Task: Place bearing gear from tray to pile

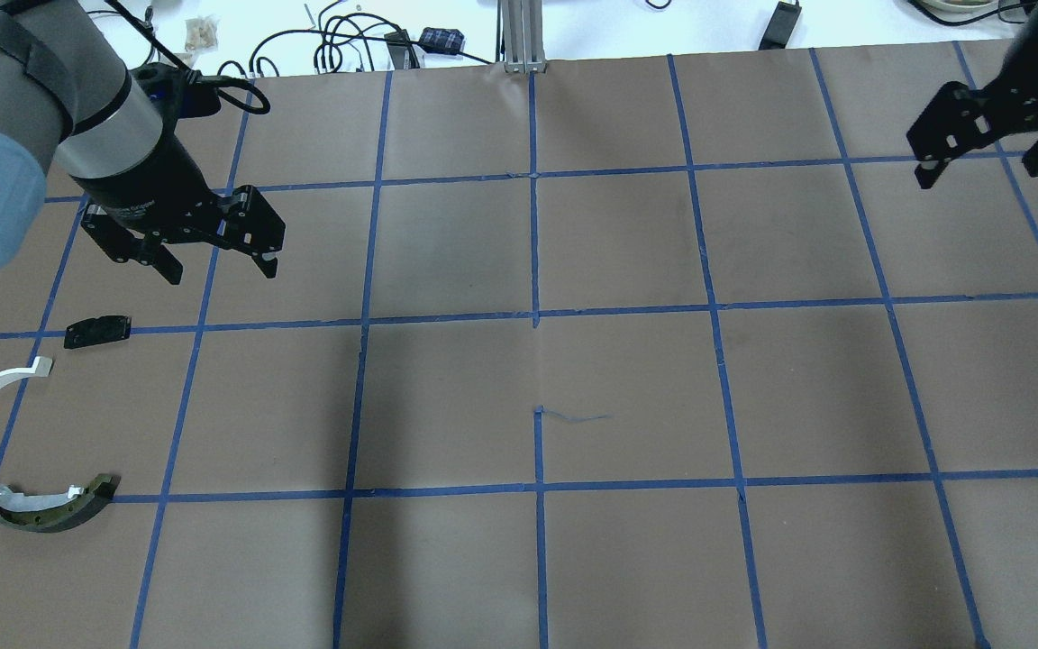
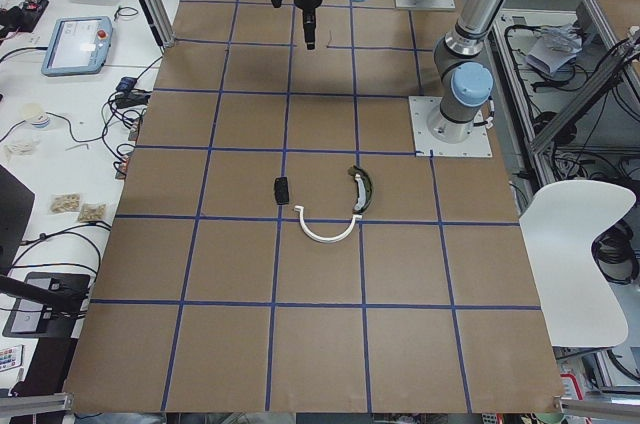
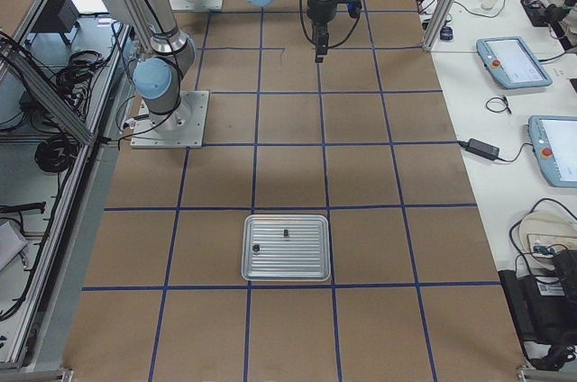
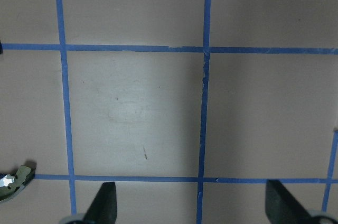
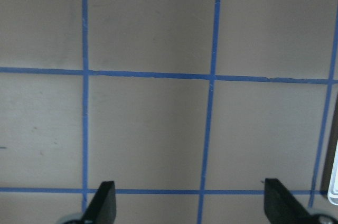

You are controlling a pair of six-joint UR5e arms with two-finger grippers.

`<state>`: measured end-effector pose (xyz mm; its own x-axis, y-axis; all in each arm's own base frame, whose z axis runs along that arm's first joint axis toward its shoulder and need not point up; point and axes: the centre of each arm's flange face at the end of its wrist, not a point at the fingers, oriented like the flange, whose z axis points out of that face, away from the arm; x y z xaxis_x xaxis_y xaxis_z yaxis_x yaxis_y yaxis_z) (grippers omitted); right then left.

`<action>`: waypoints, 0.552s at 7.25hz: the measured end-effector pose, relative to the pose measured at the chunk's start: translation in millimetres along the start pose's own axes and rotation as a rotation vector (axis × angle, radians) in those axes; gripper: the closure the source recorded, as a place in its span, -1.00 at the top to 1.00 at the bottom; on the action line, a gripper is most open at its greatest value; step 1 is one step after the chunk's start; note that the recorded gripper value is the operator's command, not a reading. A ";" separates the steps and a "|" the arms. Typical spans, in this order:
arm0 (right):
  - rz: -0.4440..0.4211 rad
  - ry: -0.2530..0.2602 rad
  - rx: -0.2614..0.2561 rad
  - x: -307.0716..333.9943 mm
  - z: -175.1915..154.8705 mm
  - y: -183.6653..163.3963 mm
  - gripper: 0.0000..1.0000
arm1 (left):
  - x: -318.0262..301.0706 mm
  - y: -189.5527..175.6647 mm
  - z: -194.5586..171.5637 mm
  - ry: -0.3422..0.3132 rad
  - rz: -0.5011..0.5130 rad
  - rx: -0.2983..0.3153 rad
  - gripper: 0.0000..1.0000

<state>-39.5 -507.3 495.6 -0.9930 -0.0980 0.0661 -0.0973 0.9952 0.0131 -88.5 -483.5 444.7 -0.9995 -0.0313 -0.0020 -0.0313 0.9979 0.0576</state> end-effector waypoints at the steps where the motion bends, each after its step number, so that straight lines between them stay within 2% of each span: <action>1: -0.068 0.004 -0.007 43.0 11.1 9.4 1.00 | -1.3 -0.5 -0.9 -0.001 -0.002 0.002 1.00; 2: -0.107 0.002 -0.009 84.8 25.8 22.0 1.00 | -1.8 -0.7 -1.1 -0.001 -0.003 0.002 1.00; 4: -0.131 -0.004 -0.015 159.5 83.7 60.0 1.00 | -2.2 -1.3 -1.5 -0.001 -0.004 0.003 1.00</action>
<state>-209.3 -462.7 423.4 -0.9720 -0.2275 0.0586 -0.2257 0.9735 0.0362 -86.3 -484.7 446.1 -0.9994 -0.0353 -0.0033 -0.0354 0.9979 0.0547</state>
